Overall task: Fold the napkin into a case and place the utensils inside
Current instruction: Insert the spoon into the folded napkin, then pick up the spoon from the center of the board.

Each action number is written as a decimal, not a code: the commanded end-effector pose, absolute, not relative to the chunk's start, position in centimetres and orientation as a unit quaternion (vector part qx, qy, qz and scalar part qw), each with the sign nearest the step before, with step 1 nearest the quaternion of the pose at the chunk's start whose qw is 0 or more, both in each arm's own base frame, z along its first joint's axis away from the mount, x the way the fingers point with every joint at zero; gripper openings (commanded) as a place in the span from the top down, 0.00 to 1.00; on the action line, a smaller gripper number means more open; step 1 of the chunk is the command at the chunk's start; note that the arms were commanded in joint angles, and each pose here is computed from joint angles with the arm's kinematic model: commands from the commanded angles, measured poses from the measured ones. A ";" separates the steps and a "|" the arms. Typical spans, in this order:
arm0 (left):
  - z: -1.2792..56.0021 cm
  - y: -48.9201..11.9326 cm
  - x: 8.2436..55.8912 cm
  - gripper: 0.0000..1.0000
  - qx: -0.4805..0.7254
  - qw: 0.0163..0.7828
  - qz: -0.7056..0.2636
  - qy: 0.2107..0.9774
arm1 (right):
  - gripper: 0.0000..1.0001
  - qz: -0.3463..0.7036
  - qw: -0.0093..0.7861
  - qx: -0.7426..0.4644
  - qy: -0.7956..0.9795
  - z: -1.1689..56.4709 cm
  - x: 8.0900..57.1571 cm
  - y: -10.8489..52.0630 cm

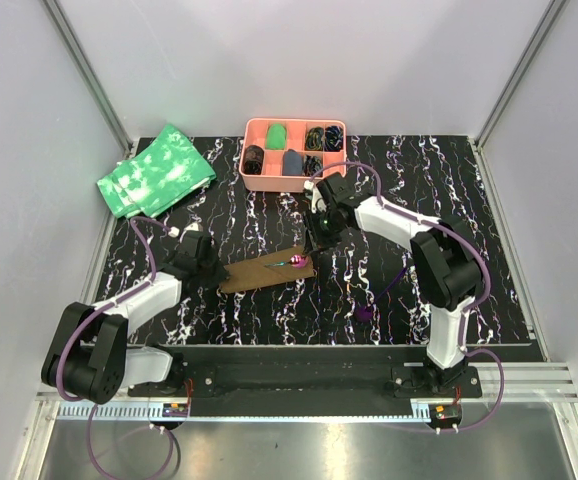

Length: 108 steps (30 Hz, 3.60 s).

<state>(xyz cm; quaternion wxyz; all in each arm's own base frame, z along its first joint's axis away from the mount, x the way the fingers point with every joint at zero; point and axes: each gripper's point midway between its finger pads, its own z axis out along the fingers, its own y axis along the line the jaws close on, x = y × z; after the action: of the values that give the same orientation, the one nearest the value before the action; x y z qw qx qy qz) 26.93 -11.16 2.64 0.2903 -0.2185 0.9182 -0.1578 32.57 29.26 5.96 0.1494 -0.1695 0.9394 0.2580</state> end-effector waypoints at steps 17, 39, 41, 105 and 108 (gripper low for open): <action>3.2 -11.7 27.0 1.00 -0.210 0.300 -0.174 0.914 | 0.84 0.246 0.148 -0.179 0.941 6.7 32.7 29.4; 4.1 -11.8 27.2 1.00 -0.205 0.319 -0.187 0.906 | 1.00 0.286 0.129 -0.186 0.931 7.7 32.0 32.8; 4.1 -12.2 27.0 1.00 -0.200 0.313 -0.196 0.908 | 1.00 0.286 0.127 -0.183 0.932 7.2 32.2 32.9; 17.7 -28.8 17.6 0.47 0.078 0.372 -0.318 0.869 | 0.88 -0.021 0.151 0.184 0.971 -1.5 22.7 12.9; 18.3 -28.4 18.0 0.43 0.075 0.365 -0.329 0.868 | 1.00 -0.022 0.173 0.121 0.977 -0.2 23.8 12.8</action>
<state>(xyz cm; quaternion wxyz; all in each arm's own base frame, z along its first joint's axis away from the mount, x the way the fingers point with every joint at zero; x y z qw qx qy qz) 16.67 -28.44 14.68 0.3347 0.0848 0.8881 -0.3035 23.81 14.63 1.09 0.1616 0.1967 0.9665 0.0315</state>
